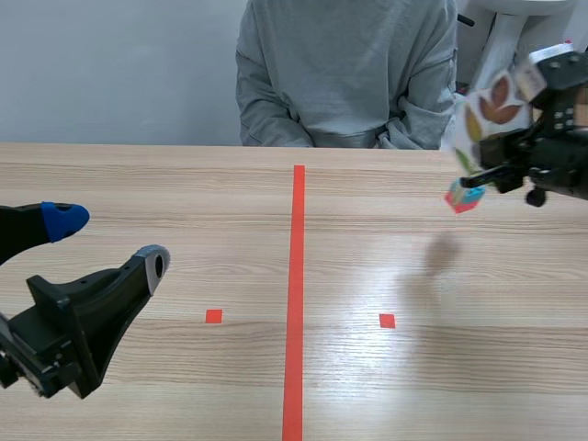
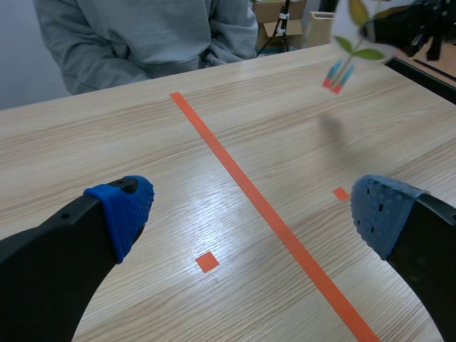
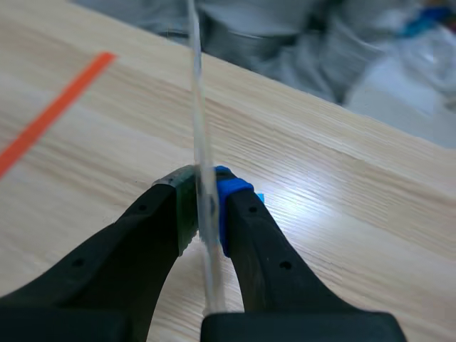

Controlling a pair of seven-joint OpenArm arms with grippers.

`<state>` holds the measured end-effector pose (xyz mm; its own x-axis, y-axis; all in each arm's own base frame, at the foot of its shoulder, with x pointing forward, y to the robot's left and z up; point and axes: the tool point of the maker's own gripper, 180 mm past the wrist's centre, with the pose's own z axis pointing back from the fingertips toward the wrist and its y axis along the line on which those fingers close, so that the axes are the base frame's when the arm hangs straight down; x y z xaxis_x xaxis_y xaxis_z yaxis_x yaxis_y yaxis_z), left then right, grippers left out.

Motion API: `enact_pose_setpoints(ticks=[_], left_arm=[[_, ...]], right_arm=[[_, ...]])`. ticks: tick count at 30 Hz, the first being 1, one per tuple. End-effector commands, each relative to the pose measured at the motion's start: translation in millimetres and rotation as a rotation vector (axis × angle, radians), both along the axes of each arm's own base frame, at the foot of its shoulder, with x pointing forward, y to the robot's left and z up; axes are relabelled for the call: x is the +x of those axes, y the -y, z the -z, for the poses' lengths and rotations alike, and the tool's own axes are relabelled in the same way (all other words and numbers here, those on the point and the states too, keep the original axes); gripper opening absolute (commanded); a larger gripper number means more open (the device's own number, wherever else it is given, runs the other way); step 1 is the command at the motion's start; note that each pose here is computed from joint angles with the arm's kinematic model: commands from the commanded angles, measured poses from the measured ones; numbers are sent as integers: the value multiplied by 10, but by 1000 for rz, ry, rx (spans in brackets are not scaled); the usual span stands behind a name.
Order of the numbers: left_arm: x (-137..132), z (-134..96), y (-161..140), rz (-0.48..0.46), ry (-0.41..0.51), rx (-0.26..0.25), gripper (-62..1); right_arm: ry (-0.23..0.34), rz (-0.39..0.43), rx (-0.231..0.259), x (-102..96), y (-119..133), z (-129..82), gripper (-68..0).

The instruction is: Do the leaf sorting experiment

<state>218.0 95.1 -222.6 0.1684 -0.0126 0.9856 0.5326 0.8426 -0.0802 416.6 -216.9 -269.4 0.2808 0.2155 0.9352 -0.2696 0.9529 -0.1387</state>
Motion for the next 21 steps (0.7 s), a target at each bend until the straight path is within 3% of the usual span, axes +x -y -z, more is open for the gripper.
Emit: enact_pose_setpoints(ticks=[1,6,21], left_arm=[[18,-104,21,2,32,-18,-15],[18,-104,21,2,32,-18,-15],[18,-103,21,2,32,-18,-15]], right_arm=[[54,41,13,89,103,-180,-658],[97,213,18,136,541,-320,-658],[-45,327,85,269,851,210,-658]])
